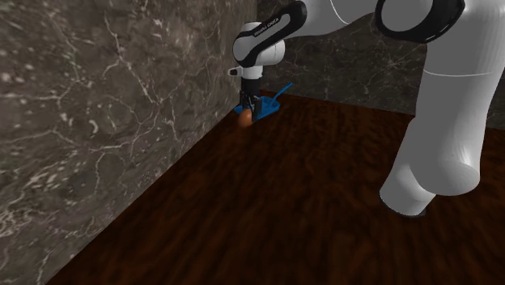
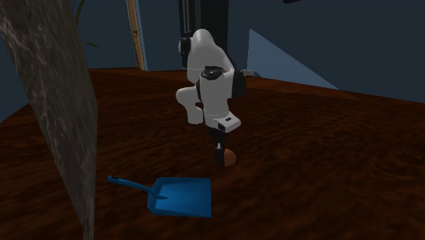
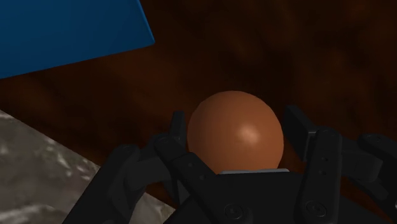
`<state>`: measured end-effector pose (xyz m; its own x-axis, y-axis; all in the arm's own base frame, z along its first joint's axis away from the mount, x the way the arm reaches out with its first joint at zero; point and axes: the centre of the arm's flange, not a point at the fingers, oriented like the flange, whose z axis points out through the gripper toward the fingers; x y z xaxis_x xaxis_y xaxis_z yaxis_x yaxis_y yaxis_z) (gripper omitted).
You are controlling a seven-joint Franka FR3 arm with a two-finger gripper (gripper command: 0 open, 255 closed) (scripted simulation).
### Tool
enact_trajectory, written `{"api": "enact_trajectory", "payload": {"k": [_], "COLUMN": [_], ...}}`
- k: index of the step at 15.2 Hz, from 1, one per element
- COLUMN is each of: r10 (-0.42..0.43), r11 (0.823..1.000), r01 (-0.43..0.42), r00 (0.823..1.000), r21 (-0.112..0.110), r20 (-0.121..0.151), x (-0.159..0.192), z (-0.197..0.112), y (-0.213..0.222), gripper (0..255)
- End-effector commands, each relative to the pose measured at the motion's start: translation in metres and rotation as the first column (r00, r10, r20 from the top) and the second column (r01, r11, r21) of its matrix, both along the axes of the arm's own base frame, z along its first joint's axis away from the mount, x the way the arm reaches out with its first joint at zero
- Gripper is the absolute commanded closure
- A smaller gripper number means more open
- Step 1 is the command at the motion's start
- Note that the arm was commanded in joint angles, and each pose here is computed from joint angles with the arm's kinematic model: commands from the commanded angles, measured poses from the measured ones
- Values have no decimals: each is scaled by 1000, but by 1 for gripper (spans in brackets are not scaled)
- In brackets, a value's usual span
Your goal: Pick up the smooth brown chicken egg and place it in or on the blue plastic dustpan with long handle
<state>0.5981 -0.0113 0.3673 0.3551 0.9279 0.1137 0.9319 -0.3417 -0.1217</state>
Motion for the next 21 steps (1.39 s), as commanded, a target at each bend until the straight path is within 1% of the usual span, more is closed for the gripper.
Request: {"api": "enact_trajectory", "payload": {"k": [1,21], "r10": [0,0], "r11": [1000,1000], "r01": [0,0], "r00": [1000,1000], "r21": [0,0], "r20": [0,0], "x": [-1,-1], "z": [11,116], "y": [-1,-1], "gripper": [255,255]}}
